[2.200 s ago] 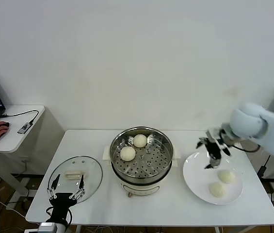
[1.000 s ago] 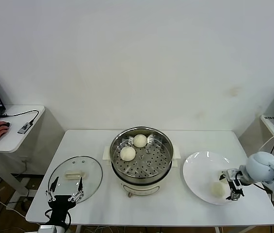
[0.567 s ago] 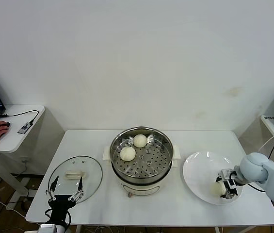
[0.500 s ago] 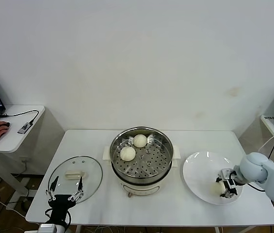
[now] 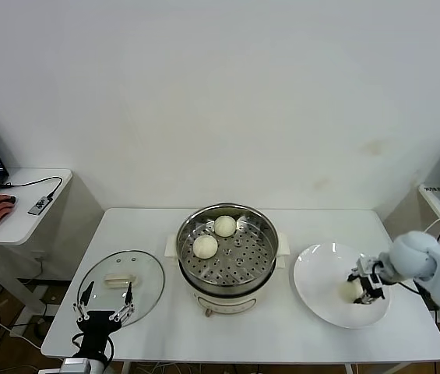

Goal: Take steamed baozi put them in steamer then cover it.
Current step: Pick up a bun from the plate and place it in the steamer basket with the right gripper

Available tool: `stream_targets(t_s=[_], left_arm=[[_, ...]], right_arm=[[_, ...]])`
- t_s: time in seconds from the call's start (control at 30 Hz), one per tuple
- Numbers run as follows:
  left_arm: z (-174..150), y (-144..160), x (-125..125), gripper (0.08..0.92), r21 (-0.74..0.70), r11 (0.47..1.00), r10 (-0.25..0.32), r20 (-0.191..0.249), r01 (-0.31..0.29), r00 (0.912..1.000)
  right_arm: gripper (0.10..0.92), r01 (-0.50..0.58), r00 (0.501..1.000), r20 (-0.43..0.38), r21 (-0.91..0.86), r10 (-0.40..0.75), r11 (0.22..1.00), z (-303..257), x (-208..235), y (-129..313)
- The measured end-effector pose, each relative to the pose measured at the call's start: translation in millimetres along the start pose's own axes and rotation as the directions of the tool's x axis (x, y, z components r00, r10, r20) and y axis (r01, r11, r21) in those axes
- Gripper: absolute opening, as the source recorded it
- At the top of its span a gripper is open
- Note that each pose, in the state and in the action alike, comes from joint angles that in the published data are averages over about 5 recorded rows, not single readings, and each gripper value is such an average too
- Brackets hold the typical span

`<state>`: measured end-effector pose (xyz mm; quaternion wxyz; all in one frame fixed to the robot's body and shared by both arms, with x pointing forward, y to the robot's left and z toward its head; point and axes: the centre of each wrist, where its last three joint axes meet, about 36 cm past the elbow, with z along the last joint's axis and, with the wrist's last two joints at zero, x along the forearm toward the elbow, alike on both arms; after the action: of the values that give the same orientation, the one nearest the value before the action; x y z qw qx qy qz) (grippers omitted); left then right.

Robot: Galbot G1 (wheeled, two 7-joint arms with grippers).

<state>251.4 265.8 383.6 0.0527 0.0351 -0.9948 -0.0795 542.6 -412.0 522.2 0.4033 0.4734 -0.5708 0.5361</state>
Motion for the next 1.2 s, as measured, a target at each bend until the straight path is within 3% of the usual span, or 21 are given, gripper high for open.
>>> stream_targets(t_s=[0.3, 0.57, 0.93, 1.2], left_arm=[[-0.7, 1.2, -0.6, 0.823, 0.002, 1.0, 0.002, 0.002, -0.002, 1.0], [-0.9, 4.2, -0.9, 0.823, 0.0, 1.0, -0.003, 0.002, 0.003, 1.0], [-0.1, 4.7, -3.6, 0.823, 0.004, 1.0, -0.012, 0.005, 0.012, 0.9999], [-2.3, 6.5, -3.9, 0.823, 0.011, 1.0, -0.025, 0.01, 0.025, 0.9996]], right_arm=[[0.583, -0.107, 0.992, 0.071, 0.026, 0.105, 0.994, -27.4, 68.3, -59.6], [0.585, -0.203, 0.967, 0.183, 0.145, 0.176, 0.968, -103.0, 119.3, -108.2], [0.585, -0.187, 0.95, 0.306, 0.4, 0.062, 0.897, -220.8, 107.1, -121.9], [0.589, -0.147, 0.958, 0.283, 0.608, -0.04, 0.78, -279.8, 77.4, -114.8]])
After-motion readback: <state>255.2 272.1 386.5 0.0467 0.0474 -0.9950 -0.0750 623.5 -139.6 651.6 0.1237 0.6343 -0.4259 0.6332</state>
